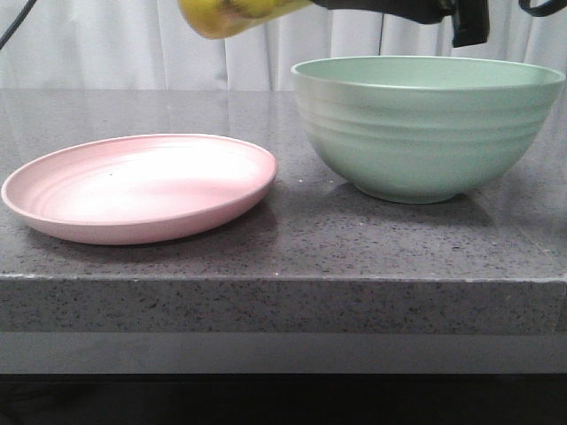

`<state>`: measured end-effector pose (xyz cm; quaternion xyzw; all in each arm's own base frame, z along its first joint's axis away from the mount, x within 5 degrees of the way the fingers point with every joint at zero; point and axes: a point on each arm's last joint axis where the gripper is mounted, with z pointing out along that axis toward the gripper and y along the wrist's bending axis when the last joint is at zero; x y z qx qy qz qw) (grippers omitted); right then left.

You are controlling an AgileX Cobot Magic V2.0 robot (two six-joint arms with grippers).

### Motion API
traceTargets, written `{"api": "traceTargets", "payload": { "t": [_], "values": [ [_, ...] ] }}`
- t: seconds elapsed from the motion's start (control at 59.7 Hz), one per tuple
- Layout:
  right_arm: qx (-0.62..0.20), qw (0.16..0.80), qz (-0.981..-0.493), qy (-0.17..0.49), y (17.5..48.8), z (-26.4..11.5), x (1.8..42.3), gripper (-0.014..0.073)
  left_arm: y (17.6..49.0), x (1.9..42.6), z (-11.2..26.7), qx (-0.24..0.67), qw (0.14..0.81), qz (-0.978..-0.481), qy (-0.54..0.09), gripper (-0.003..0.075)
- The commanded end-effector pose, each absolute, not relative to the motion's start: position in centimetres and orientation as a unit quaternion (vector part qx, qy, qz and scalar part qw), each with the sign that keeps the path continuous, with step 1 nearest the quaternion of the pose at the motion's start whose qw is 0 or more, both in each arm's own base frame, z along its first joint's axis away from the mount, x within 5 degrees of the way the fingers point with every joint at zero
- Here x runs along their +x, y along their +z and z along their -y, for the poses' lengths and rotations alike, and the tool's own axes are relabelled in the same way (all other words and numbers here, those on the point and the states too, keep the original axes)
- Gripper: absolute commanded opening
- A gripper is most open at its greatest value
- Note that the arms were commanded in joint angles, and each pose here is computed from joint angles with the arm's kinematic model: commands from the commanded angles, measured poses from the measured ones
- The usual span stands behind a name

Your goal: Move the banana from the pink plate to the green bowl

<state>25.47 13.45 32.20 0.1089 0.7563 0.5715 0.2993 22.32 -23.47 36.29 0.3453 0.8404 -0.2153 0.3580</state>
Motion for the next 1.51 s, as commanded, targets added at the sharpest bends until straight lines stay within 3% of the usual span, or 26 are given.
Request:
{"api": "traceTargets", "payload": {
  "t": [0.0,0.167,0.268,0.519,0.586,0.753,0.921,1.105,1.239,1.339,1.49],
  "values": [
    [0.078,0.307,-0.721,0.617,34.8,-13.7,24.8,0.042,39.2,21.7,23.3,0.333,0.412,-0.812,-0.245,0.0181],
    [0.073,0.303,-0.719,0.621,34.9,-13.8,24.7,0.0141,39.2,21.7,23.3,0.333,0.412,-0.812,-0.245,0.0181],
    [0.073,0.303,-0.719,0.621,34.9,-13.8,24.7,0.0069,39.2,21.7,23.3,0.333,0.412,-0.812,-0.245,0.0205],
    [0.068,0.324,-0.718,0.612,35.5,-13.7,25.0,0.0069,39.2,21.7,23.3,0.333,0.412,-0.812,-0.245,0.0455],
    [0.056,0.343,-0.716,0.605,36.0,-13.6,25.2,0.0069,39.2,21.7,23.3,0.333,0.412,-0.812,-0.245,0.0491],
    [0.011,0.428,-0.725,0.54,37.9,-12.5,26.3,0.0071,39.2,21.7,23.3,0.333,0.412,-0.812,-0.245,0.0495],
    [-0.05,0.515,-0.747,0.418,39.6,-10.1,27.6,0.0072,39.2,21.7,23.3,0.333,0.412,-0.812,-0.245,0.0495],
    [-0.065,0.577,-0.766,0.276,39.9,-7.0,29.0,0.0072,39.2,21.7,23.3,0.333,0.412,-0.812,-0.245,0.0495],
    [-0.102,0.568,-0.791,0.206,38.2,-6.5,30.3,0.0072,39.2,21.7,23.3,0.333,0.412,-0.812,-0.245,0.0495],
    [-0.12,0.543,-0.807,0.196,36.6,-6.7,31.2,0.0098,39.2,21.7,23.3,0.333,0.412,-0.812,-0.245,0.0494],
    [-0.122,0.515,-0.824,0.202,34.8,-7.0,32.4,0.0283,39.2,21.7,23.3,0.333,0.412,-0.812,-0.245,0.0495]
  ]
}}
